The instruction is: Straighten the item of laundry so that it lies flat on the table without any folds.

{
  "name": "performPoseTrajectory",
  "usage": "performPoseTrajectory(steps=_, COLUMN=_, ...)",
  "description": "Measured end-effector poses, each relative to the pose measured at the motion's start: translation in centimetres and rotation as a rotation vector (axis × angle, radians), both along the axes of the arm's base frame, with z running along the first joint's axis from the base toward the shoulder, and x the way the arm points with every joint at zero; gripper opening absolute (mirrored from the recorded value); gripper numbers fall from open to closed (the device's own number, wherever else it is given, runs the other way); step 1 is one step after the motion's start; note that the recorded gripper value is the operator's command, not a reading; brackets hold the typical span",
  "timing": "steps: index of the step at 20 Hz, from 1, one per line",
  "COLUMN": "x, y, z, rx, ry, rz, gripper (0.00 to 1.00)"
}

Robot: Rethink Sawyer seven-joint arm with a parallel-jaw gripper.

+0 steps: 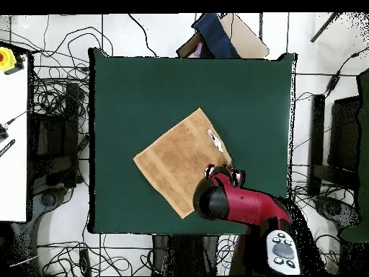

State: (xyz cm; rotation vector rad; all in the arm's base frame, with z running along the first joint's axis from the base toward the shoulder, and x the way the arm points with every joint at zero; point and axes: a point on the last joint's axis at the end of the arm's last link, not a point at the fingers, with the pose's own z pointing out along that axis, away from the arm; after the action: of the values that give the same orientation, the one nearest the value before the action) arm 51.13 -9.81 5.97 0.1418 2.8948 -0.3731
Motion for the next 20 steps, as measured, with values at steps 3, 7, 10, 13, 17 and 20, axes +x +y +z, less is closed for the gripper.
performPoseTrajectory(steps=3, x=0.2, y=-1.3, z=-0.4, rx=0.004, ry=-0.022, rz=0.005, gripper=0.00)
performPoseTrajectory(steps=7, x=0.4, y=-2.3, z=-0.9, rx=0.004, ry=-0.045, rz=0.016, gripper=0.00)
performPoseTrajectory(steps=10, x=0.5, y=-2.3, z=-1.6, rx=0.009, ry=-0.056, rz=0.036, gripper=0.00)
performPoseTrajectory(steps=13, x=0.5, y=-2.1, z=-2.0, rx=0.017, ry=-0.056, rz=0.048, gripper=0.00)
performPoseTrajectory(steps=17, x=0.2, y=-2.3, z=-2.4, rx=0.025, ry=-0.051, rz=0.060, gripper=1.00)
performPoseTrajectory(steps=20, x=0.3, y=-2.3, z=-2.4, rx=0.029, ry=-0.053, rz=0.059, gripper=1.00)
